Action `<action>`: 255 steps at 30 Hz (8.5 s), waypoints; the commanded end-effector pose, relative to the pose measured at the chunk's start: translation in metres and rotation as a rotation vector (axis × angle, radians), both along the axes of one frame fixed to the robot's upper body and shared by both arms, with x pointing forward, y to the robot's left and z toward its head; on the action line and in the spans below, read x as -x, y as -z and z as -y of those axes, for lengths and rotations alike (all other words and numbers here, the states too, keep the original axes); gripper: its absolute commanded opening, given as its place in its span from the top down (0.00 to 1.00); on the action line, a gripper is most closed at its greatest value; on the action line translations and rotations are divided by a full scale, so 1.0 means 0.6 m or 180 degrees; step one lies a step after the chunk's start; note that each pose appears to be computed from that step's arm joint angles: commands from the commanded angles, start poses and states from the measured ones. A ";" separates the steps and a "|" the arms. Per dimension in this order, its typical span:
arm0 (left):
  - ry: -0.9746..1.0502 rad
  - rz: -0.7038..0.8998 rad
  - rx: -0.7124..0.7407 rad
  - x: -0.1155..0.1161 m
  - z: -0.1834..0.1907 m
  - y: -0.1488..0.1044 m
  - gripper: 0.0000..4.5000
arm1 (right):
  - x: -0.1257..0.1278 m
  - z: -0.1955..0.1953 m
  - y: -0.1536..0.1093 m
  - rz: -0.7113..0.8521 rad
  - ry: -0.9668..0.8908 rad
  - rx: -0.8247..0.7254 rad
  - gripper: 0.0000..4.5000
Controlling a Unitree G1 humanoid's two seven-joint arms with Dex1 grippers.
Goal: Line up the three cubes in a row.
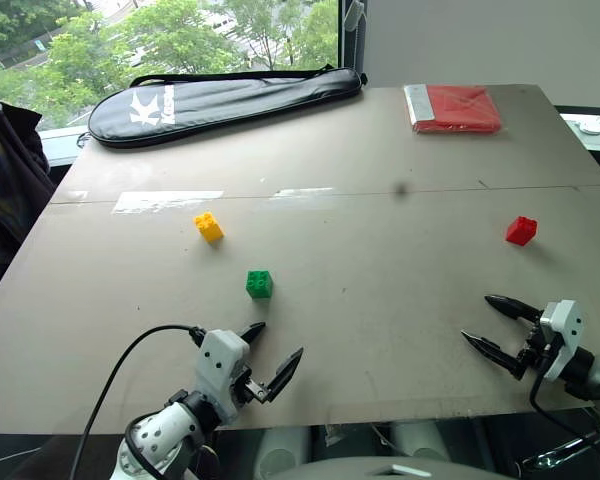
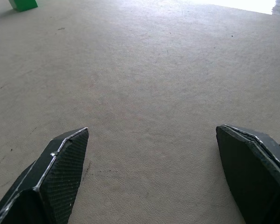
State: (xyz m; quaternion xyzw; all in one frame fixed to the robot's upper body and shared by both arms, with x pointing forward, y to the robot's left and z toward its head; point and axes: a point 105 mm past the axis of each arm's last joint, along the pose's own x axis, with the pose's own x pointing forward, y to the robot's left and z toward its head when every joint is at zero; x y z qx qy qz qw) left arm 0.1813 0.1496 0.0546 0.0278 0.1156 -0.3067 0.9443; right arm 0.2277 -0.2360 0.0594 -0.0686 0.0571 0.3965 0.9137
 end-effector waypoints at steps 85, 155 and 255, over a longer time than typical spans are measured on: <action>0.1989 0.0551 -0.0518 -0.096 0.131 -0.143 0.00 | -0.084 -0.116 -0.083 0.0145 0.1894 -0.0337 0.71; 0.1374 0.0363 -0.0451 -0.087 0.055 -0.127 0.00 | -0.021 -0.190 -0.141 0.0804 0.0696 -0.0553 0.01; 0.2894 0.0758 -0.0710 -0.286 0.182 -0.043 0.01 | 0.058 -0.053 -0.128 0.0679 -0.0870 -0.0338 0.00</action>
